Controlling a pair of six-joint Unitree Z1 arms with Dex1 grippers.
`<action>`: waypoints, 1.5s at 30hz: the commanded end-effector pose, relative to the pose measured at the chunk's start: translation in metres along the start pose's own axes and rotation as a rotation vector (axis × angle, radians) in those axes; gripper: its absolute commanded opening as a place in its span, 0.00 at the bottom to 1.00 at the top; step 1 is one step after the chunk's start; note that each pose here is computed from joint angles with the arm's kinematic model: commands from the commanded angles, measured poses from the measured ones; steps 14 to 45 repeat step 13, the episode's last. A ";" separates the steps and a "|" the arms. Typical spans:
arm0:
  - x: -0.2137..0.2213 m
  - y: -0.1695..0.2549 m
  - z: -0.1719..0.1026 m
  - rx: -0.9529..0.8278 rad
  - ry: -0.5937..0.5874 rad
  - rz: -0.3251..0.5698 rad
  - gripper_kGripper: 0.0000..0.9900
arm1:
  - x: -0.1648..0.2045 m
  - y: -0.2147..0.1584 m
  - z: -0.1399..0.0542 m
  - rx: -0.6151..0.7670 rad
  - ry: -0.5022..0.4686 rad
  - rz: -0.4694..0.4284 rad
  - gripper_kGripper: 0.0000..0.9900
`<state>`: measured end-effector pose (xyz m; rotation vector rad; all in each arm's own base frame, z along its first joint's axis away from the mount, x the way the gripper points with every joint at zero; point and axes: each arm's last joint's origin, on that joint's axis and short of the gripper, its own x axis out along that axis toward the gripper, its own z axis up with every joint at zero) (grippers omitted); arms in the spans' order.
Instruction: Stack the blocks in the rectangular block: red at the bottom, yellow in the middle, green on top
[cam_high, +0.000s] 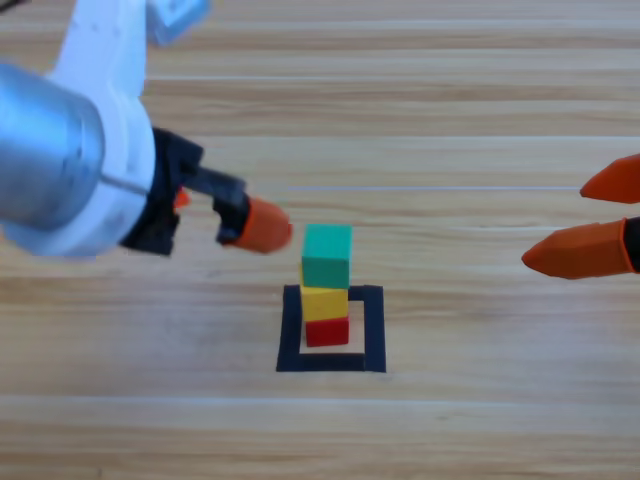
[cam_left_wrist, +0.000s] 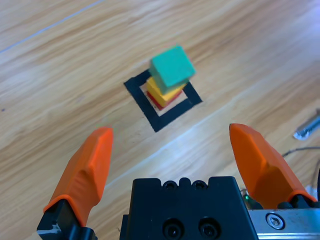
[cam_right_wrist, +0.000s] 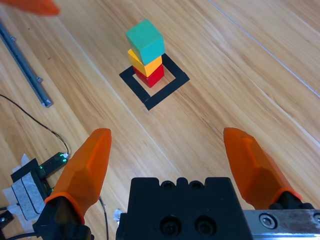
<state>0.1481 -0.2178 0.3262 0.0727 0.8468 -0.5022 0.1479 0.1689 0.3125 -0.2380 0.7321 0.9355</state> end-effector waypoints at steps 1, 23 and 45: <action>-0.009 -0.019 -0.015 0.113 -0.039 -0.073 1.00 | 0.020 -0.009 -0.002 0.015 0.076 -0.022 1.00; -0.007 -0.016 -0.020 0.113 -0.044 -0.064 1.00 | 0.020 -0.009 -0.001 0.014 0.081 -0.031 1.00; -0.007 -0.016 -0.020 0.113 -0.044 -0.064 1.00 | 0.020 -0.009 -0.001 0.014 0.081 -0.031 1.00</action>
